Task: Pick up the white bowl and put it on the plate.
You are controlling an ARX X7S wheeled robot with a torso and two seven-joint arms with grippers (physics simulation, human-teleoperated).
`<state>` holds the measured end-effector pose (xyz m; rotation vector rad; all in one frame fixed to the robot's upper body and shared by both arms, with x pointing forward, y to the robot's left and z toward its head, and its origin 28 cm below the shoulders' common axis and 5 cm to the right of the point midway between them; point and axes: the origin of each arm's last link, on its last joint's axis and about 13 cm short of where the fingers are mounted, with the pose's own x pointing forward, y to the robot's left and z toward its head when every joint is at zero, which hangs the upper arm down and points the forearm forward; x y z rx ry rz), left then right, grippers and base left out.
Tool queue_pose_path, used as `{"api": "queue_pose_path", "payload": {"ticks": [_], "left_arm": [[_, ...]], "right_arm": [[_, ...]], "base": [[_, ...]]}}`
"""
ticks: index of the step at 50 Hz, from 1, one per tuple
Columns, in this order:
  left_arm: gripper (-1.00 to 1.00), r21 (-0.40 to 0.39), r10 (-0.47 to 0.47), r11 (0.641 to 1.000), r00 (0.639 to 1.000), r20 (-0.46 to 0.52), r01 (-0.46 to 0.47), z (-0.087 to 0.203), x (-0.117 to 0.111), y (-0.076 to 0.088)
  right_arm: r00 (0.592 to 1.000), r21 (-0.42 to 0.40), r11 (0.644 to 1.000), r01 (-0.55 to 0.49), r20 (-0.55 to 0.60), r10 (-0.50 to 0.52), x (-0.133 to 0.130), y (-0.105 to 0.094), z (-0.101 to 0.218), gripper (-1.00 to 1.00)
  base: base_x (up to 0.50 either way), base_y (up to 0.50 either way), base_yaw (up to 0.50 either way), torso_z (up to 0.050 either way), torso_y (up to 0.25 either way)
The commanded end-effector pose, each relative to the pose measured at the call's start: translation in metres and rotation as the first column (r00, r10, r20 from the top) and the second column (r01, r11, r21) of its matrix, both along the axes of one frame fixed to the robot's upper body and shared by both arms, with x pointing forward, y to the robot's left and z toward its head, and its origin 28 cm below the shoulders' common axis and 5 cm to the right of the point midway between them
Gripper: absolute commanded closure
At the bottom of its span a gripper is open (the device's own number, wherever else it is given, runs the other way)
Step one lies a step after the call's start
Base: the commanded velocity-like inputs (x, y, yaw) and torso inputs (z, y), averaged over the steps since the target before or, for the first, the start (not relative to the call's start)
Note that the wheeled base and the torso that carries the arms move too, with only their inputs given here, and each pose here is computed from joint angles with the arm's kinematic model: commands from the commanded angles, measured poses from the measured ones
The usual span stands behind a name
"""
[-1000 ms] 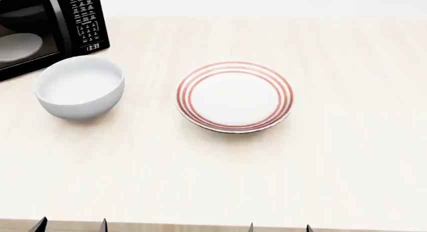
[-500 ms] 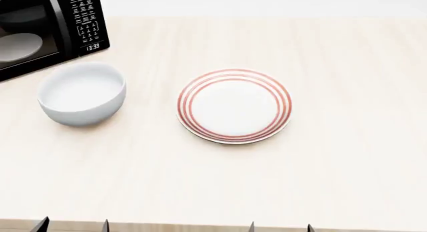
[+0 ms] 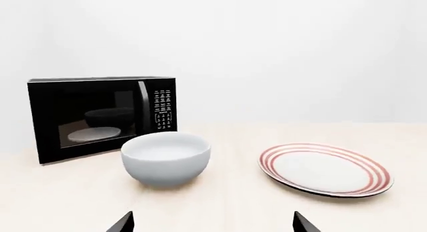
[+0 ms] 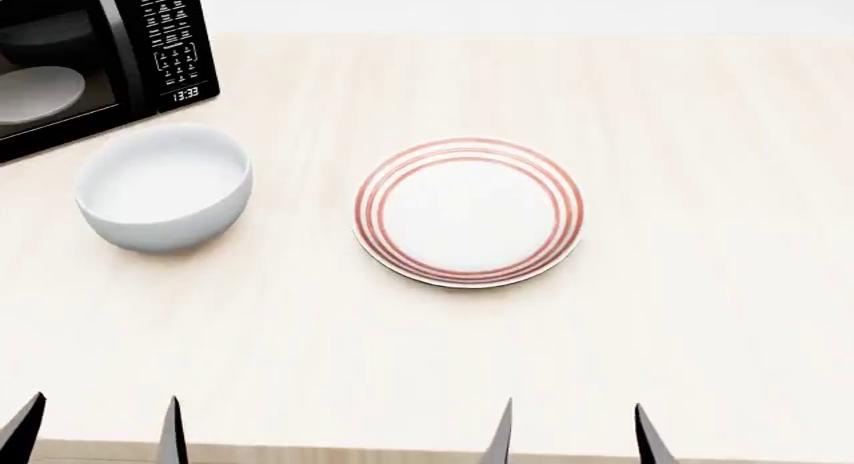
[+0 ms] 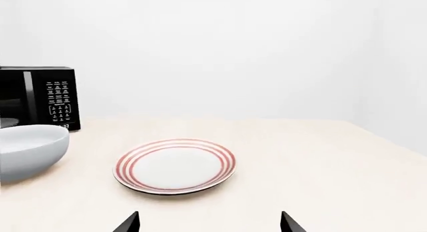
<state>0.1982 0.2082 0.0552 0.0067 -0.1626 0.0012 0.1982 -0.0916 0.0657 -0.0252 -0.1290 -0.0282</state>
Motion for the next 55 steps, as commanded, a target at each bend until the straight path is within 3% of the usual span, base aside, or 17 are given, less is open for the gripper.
{"api": "queue_pose_path", "payload": {"ticks": [1, 11, 24, 55], "left_arm": [[-1.00, 0.004, -0.004, 1.000, 0.997, 0.083, 0.004, 0.027, -0.009, -0.002], [-1.00, 0.006, -0.014, 1.000, 0.990, 0.139, 0.013, 0.043, -0.016, -0.005], [-1.00, 0.006, -0.013, 1.000, 0.988, 0.151, 0.012, 0.043, -0.019, -0.004], [-1.00, 0.010, -0.011, 1.000, 0.990, 0.139, 0.009, 0.040, -0.018, -0.004]], "right_arm": [[0.996, -0.017, 1.000, 0.023, 0.088, -0.022, -0.011, 0.000, 0.033, -1.00], [0.994, -0.019, 1.000, 0.015, 0.111, -0.013, -0.015, 0.001, 0.036, -1.00], [0.989, -0.009, 1.000, -0.012, 0.149, 0.013, -0.017, 0.001, 0.036, -1.00], [0.990, -0.016, 1.000, -0.001, 0.139, 0.003, -0.016, 0.001, 0.036, -1.00]], "base": [[0.00, 0.00, 0.00, 0.000, 0.000], [0.00, 0.00, 0.00, 0.000, 0.000], [0.03, 0.00, 0.00, 0.000, 0.000], [0.50, 0.00, 0.00, 0.000, 0.000]]}}
